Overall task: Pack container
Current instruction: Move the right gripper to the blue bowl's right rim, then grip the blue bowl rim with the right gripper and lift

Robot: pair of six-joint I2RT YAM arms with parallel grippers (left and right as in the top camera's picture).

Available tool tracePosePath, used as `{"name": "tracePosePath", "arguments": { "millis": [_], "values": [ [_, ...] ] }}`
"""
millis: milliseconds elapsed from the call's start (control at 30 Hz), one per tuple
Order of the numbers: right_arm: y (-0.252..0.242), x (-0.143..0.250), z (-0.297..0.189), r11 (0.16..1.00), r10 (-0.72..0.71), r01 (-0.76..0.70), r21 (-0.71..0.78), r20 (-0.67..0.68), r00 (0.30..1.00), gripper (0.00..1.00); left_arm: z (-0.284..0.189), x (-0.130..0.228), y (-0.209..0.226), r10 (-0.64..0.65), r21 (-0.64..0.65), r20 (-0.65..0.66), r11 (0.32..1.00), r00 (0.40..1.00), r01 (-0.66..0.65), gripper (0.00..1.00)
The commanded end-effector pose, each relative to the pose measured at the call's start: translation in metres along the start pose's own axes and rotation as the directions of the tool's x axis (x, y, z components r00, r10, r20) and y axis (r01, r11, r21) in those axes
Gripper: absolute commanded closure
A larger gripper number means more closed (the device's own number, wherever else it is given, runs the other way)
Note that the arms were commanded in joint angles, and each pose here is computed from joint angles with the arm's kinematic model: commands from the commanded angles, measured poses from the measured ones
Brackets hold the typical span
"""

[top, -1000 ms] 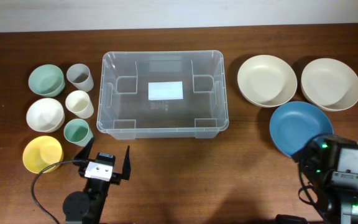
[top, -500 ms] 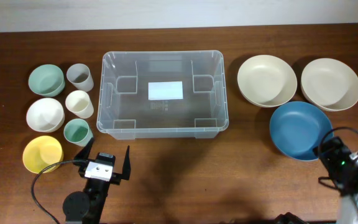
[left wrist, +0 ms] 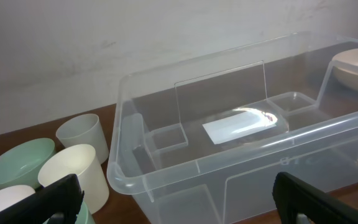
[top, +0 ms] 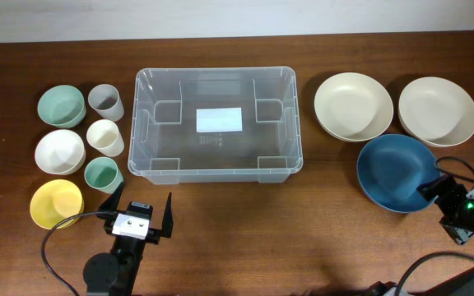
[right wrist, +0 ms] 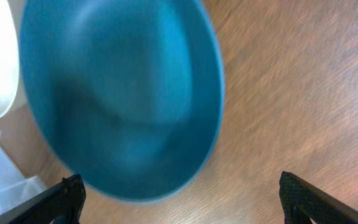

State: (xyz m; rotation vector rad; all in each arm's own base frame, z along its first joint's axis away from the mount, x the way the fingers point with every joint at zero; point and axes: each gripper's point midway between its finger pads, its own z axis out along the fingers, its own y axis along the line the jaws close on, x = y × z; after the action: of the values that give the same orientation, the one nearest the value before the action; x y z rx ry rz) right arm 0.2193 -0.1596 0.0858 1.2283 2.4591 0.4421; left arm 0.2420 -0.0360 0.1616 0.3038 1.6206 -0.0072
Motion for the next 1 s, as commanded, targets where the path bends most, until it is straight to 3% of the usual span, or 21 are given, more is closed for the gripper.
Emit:
{"name": "tracePosePath", "arguments": {
  "millis": [0,500,967],
  "values": [
    [-0.010,-0.004,0.015,1.000,-0.019,0.019,0.004,-0.024,1.000,0.07,0.000,0.002,0.001,0.012,-0.007,-0.002,1.000,1.000,-0.012,0.00],
    [-0.022,-0.005,0.060,0.999,0.021,-0.026,-0.044,-0.113,0.993,0.07,0.000,0.002,0.001,0.012,-0.007,-0.002,1.000,1.000,-0.012,0.00],
    [-0.025,-0.012,0.070,0.998,0.019,-0.024,-0.052,-0.101,0.995,0.07,0.000,0.002,0.001,0.012,-0.007,-0.002,1.000,1.000,-0.012,0.00]
  ]
}}
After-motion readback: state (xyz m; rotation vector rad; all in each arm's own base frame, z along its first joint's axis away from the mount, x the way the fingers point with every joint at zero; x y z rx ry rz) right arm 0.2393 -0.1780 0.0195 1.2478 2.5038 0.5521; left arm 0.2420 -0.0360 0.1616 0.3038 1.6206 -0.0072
